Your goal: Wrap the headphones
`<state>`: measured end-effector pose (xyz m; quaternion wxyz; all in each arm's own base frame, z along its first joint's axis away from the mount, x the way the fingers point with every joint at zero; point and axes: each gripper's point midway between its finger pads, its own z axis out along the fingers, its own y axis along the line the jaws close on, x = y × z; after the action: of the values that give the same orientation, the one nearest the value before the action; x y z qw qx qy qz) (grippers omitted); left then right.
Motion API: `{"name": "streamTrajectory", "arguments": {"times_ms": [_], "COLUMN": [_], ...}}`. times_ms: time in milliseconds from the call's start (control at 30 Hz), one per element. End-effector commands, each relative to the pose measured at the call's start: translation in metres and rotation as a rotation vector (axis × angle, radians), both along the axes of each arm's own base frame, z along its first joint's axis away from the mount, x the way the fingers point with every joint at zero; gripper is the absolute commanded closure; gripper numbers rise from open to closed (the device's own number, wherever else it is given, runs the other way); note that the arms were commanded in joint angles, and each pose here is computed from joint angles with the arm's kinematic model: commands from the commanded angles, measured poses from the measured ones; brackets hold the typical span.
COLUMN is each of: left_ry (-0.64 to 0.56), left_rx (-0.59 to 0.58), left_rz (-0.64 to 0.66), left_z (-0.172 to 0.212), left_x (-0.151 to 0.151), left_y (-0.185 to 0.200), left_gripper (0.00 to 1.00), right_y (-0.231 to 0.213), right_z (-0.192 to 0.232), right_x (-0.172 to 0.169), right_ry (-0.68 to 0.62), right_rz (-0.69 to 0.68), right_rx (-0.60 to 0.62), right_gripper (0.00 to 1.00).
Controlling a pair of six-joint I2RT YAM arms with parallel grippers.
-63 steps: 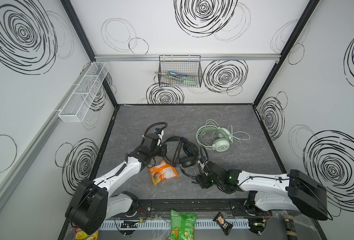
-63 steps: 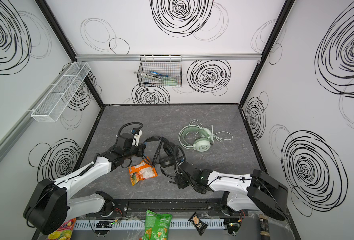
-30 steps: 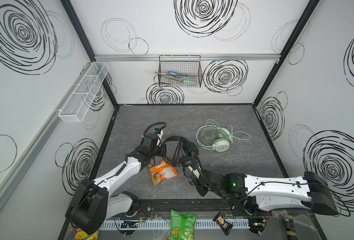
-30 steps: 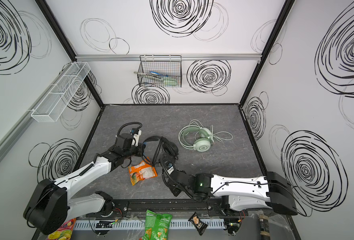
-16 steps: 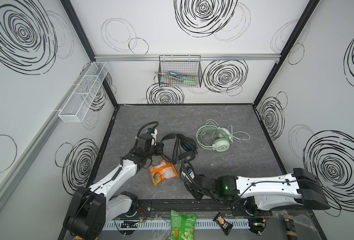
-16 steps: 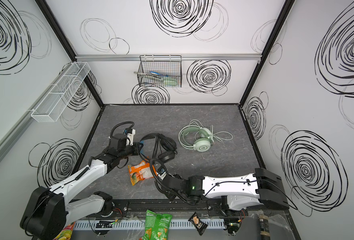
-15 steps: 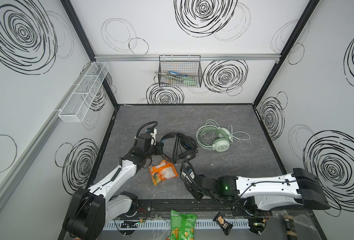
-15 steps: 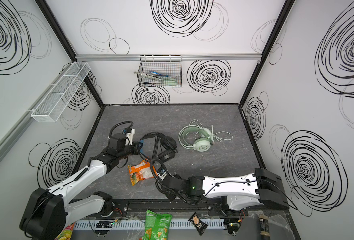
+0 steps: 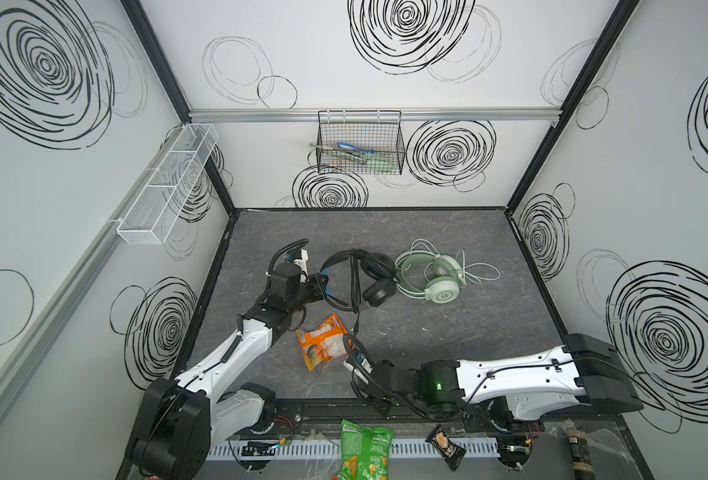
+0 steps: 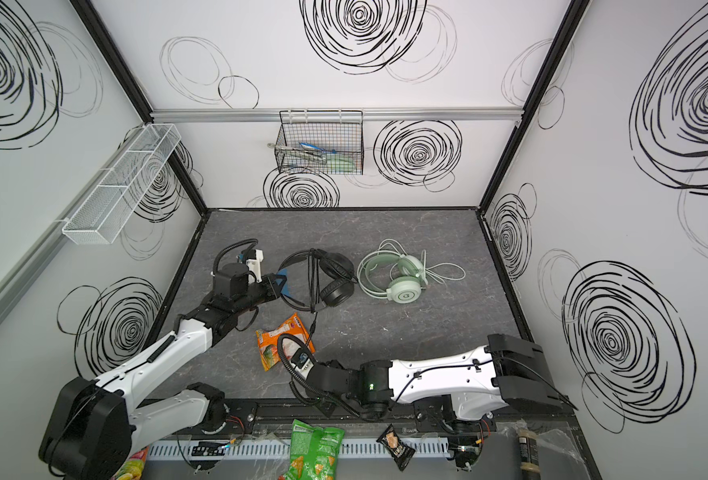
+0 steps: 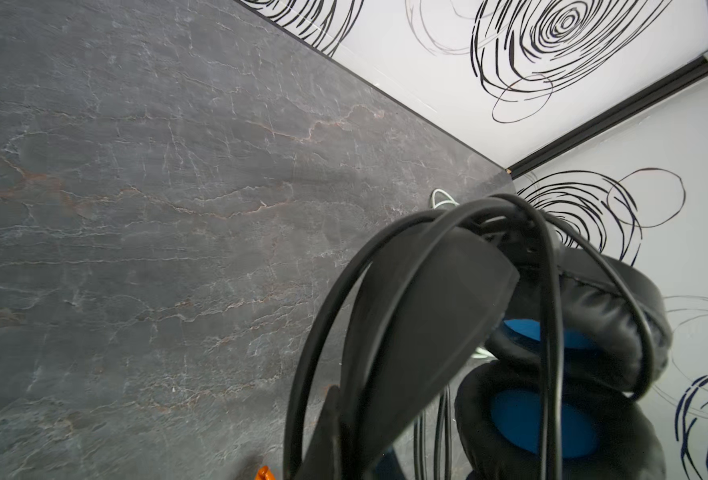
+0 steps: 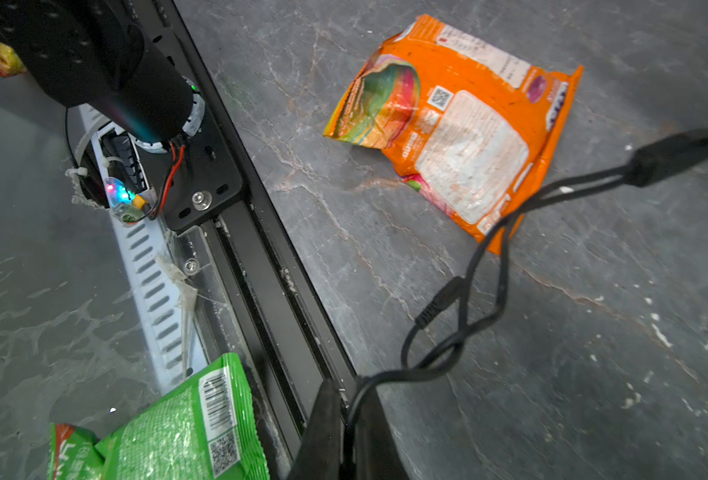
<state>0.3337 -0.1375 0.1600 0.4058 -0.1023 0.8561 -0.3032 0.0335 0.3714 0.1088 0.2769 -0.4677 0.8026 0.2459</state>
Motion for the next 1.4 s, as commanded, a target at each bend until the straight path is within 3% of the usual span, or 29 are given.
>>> {"name": "streamTrajectory", "arguments": {"times_ms": [0,367,667,1100,1367], "left_ry": [-0.18,-0.189,-0.193,-0.142,-0.093], "left_rx": [-0.075,0.15,0.313,0.334,0.291], "left_rz": [0.051,0.086,-0.003,-0.13,-0.169], "left_z": [0.059,0.042,0.034,0.004,-0.018], "left_x": [0.025,0.021,0.001,-0.027,-0.033], "left_y": [0.0,0.011,-0.004,-0.024,-0.032], "left_gripper": [1.0,1.0,1.0,1.0,1.0], "right_y": [0.016,0.002,-0.049,-0.071,-0.043], "right_z": [0.028,0.144,0.185,0.119,0.076], "right_x": [-0.012,0.001,0.087,0.164,0.205], "right_ry": [-0.024,-0.203,-0.37,-0.334,-0.31], "right_rz": [0.05,0.059,-0.101,-0.233,-0.219], "right_rx": [0.051,0.271,0.187,0.07,0.0], "right_gripper": [1.0,1.0,1.0,1.0,1.0]}}
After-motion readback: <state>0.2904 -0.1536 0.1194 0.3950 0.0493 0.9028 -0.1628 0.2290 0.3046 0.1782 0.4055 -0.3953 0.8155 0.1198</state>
